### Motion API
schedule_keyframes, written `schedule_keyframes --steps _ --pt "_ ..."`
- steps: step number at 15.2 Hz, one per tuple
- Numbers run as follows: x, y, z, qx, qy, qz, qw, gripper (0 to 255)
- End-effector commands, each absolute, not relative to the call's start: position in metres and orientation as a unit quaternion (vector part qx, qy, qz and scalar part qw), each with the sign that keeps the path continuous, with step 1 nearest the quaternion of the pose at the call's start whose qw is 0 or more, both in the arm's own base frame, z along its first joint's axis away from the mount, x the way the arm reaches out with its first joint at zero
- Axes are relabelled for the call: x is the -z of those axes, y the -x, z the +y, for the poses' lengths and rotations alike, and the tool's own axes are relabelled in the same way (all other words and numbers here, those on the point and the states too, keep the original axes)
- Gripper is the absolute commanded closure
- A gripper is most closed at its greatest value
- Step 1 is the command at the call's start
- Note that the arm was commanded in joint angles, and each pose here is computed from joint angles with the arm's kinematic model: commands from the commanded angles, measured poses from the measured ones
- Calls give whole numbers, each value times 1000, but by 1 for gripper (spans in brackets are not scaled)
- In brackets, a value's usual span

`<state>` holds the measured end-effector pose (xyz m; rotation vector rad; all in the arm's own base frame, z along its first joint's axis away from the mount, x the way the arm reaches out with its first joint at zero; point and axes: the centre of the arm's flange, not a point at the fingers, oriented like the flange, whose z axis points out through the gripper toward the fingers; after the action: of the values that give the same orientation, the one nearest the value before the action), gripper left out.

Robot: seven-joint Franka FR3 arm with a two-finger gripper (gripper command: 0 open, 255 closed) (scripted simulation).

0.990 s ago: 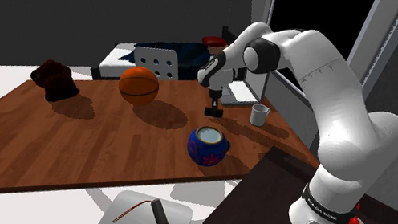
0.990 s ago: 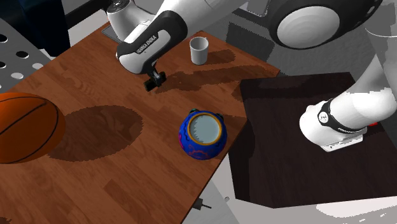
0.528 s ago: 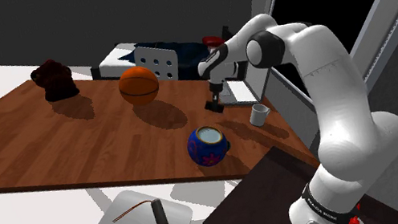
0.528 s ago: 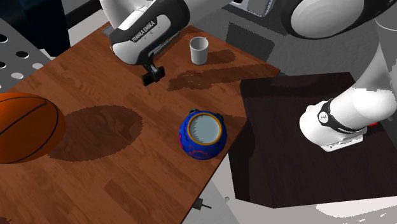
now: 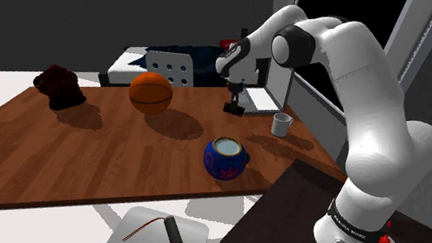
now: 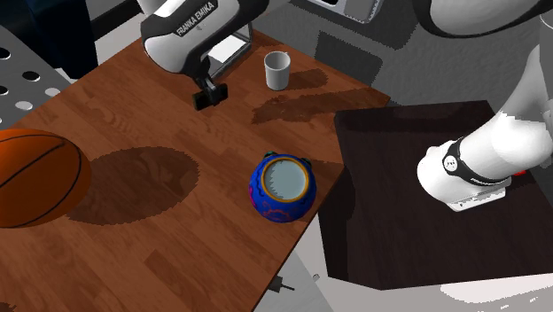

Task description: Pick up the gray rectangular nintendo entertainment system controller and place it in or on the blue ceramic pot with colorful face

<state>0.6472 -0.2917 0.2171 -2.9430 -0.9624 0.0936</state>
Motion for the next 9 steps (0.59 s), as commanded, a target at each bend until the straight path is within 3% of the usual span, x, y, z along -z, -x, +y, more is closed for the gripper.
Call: schedule_keyframes --steps 1,9 --pt "-228 -647 -291 -30 950 -311 22 255" --pt "-270 -647 -291 -30 950 -311 22 255"
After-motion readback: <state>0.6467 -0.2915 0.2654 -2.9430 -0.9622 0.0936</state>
